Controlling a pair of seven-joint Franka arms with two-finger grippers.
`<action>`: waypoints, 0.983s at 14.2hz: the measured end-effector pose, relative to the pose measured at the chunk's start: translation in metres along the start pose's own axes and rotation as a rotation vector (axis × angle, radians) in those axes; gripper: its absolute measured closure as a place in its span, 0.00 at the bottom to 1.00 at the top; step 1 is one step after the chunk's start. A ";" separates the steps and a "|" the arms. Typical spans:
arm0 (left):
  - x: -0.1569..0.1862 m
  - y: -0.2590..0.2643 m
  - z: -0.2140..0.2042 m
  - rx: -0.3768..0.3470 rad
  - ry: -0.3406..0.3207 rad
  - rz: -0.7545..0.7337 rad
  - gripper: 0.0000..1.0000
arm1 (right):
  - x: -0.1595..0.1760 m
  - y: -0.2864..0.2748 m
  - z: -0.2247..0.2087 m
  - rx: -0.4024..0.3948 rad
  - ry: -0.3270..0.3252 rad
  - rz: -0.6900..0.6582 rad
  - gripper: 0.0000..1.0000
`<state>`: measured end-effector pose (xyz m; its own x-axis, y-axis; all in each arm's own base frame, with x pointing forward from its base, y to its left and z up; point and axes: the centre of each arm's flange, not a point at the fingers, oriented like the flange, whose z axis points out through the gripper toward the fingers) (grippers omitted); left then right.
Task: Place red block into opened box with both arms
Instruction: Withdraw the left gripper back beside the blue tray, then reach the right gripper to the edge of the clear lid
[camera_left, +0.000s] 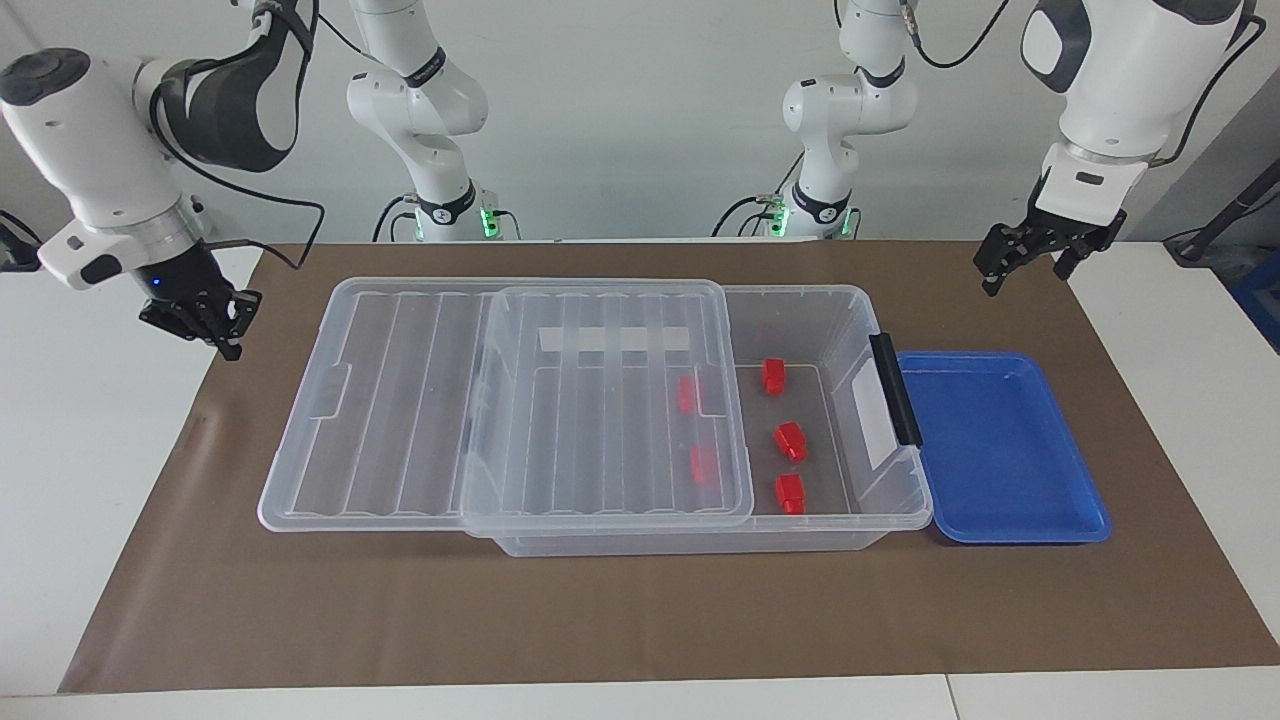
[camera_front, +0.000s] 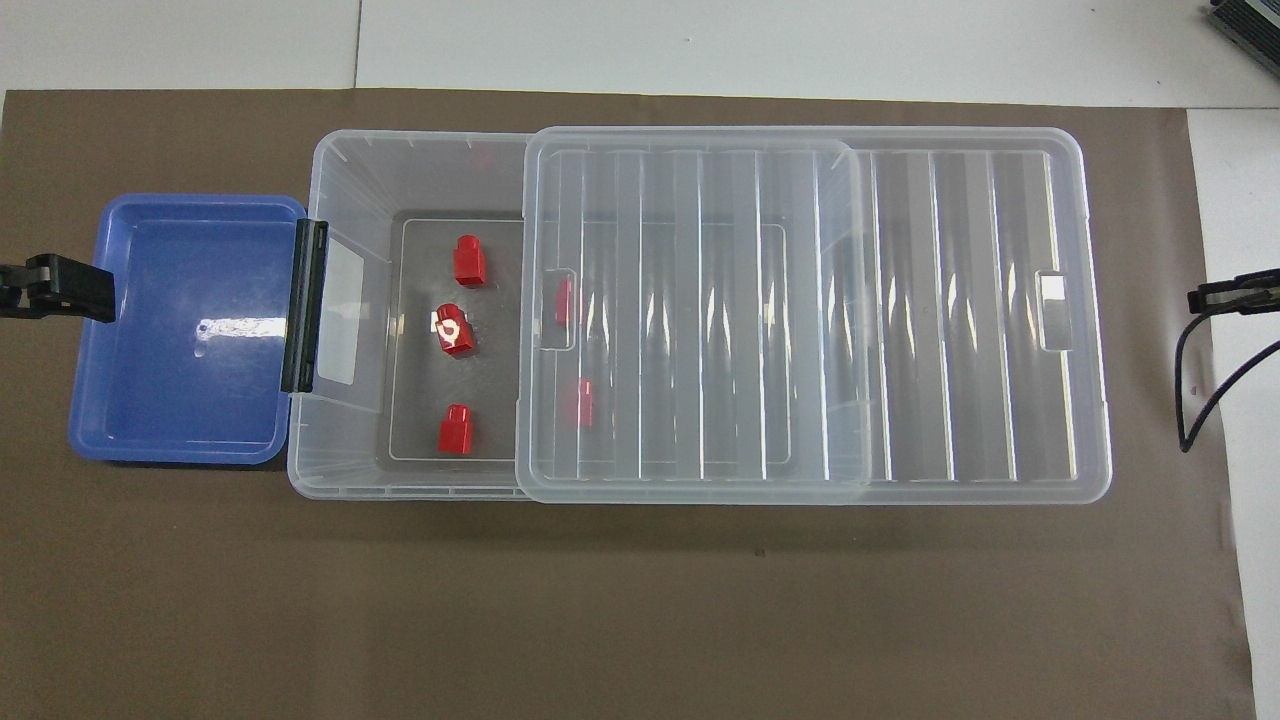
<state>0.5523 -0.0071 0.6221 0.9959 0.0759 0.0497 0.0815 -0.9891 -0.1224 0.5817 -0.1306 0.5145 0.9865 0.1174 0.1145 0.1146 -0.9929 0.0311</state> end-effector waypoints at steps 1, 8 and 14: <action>-0.001 -0.001 -0.001 0.000 -0.002 0.004 0.00 | 0.004 -0.001 0.011 0.027 0.002 0.002 0.99; -0.007 -0.019 -0.002 0.002 -0.028 0.023 0.00 | 0.016 -0.011 0.041 0.087 0.004 -0.045 0.99; -0.008 -0.029 -0.002 -0.011 -0.031 0.041 0.00 | 0.028 -0.035 0.050 0.086 0.015 -0.086 0.99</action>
<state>0.5417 0.0211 0.6269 0.9991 0.0388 0.0145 0.0402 -0.9928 -0.1132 0.6111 -0.0930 0.4665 0.9709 0.2017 0.1295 0.2088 -0.9770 -0.0437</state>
